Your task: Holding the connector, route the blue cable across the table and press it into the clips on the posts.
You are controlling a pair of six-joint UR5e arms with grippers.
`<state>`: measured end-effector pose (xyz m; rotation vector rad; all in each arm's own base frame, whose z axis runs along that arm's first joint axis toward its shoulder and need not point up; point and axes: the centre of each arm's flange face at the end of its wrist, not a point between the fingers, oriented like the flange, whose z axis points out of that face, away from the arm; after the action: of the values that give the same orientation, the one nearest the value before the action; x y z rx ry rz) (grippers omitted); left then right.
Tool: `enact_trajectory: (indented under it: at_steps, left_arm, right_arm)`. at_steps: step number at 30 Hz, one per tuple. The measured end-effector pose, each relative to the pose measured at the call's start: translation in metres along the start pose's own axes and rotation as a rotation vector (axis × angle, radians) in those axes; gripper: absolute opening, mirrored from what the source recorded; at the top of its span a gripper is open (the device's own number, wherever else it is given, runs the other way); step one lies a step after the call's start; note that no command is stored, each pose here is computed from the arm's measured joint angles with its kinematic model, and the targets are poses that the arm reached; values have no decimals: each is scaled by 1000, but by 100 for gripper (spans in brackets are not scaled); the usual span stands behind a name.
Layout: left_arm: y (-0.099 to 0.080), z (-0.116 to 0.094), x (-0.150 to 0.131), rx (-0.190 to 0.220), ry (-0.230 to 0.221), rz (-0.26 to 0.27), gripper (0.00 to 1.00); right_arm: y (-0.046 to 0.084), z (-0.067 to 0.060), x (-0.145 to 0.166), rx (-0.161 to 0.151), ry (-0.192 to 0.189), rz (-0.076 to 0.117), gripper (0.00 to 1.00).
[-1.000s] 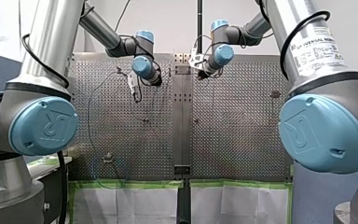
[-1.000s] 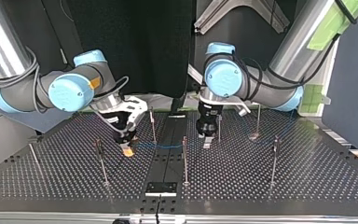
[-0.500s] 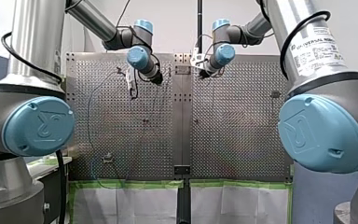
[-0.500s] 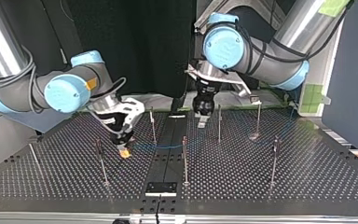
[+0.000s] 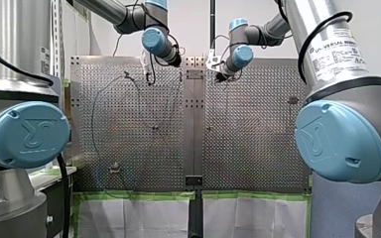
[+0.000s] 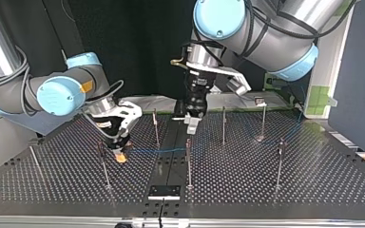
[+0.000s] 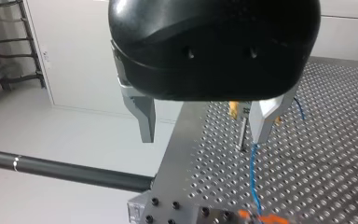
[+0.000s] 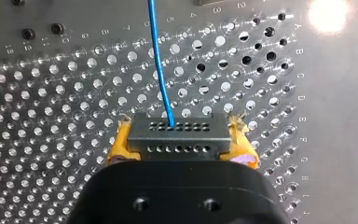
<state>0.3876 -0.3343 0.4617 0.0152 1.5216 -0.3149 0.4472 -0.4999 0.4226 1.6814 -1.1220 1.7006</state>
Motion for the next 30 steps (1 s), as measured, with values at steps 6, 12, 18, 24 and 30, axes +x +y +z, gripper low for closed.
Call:
enact_trajectory:
  at_steps: [6,12,18,24,30]
  left_arm:
    - [-25,-5,3,38,6,6,99]
    - [-51,5,11,77,14,13,99]
    - [-60,24,19,63,25,20,99]
    - [-58,40,27,15,54,51,99]
    - [-59,57,34,-14,70,70,99]
  right_arm:
    - [1,0,1,-2,2,0,0]
    - [5,0,4,-8,6,2,0]
    - [7,0,5,-11,8,3,0]
    - [7,-1,5,-11,8,3,0]
    - [7,-1,5,-11,8,3,0]
